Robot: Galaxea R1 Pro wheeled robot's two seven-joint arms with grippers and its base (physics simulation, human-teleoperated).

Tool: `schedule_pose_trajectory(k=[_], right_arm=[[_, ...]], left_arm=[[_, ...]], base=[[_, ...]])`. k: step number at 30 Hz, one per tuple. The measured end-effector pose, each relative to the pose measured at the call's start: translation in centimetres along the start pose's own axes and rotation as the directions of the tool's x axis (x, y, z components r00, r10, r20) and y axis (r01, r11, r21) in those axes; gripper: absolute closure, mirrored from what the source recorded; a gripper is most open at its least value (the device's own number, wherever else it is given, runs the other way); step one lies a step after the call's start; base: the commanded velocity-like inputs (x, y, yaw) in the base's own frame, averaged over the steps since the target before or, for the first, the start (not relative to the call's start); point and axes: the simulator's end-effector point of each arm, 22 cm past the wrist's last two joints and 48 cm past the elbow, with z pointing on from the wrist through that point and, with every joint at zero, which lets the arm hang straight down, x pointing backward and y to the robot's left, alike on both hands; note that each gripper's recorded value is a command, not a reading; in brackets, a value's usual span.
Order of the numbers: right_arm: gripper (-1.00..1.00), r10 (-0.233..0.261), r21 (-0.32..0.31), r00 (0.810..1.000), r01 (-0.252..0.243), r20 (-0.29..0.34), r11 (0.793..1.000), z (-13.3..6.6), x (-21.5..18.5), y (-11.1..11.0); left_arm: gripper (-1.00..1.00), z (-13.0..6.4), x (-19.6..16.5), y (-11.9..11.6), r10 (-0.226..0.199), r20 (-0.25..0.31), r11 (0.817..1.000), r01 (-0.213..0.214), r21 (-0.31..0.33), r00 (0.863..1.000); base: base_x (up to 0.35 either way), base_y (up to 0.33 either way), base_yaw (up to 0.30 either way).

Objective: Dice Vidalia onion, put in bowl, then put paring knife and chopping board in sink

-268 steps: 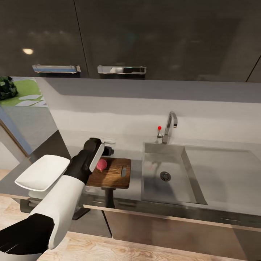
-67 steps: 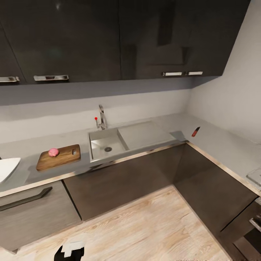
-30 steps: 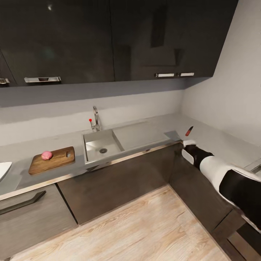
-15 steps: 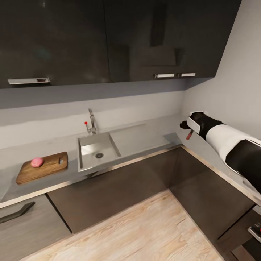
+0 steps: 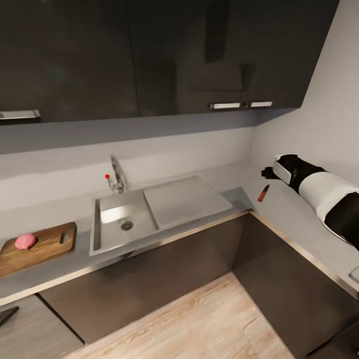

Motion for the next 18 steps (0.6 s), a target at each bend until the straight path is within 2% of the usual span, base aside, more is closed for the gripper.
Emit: schedule_pose_trajectory(k=[8, 12, 16, 18], right_arm=[[-1.00, -0.008, -0.067, 0.998, 0.004, -0.059, 0.998, 0.2, 1.6, 0.8], [-1.00, -0.008, -0.082, 0.998, 0.003, -0.067, 0.997, 0.3, 1.9, 0.8], [-1.00, -0.010, -0.083, 0.996, 0.003, -0.084, 0.997, 0.4, 2.3, 0.7], [-1.00, -0.011, -0.083, 0.995, 0.003, -0.094, 0.997, 0.4, 2.5, 0.7]], left_arm=[[-1.00, 0.0, 0.0, -0.1, 0.000, -0.001, 1.000, 0.000, 0.002, 1.000], [-1.00, 0.0, 0.4, -0.1, 0.001, -0.015, 1.000, -0.001, 0.003, 1.000], [-1.00, -0.1, 2.3, -0.2, 0.011, -0.092, 1.000, -0.010, 0.008, 0.996], [-1.00, -0.1, 2.7, -0.2, 0.013, -0.108, 1.000, -0.013, 0.009, 0.994]], base=[[0.293, -0.105, 0.000], [0.111, -0.051, 0.000], [0.020, -0.009, 0.000], [0.005, -0.002, 0.000]])
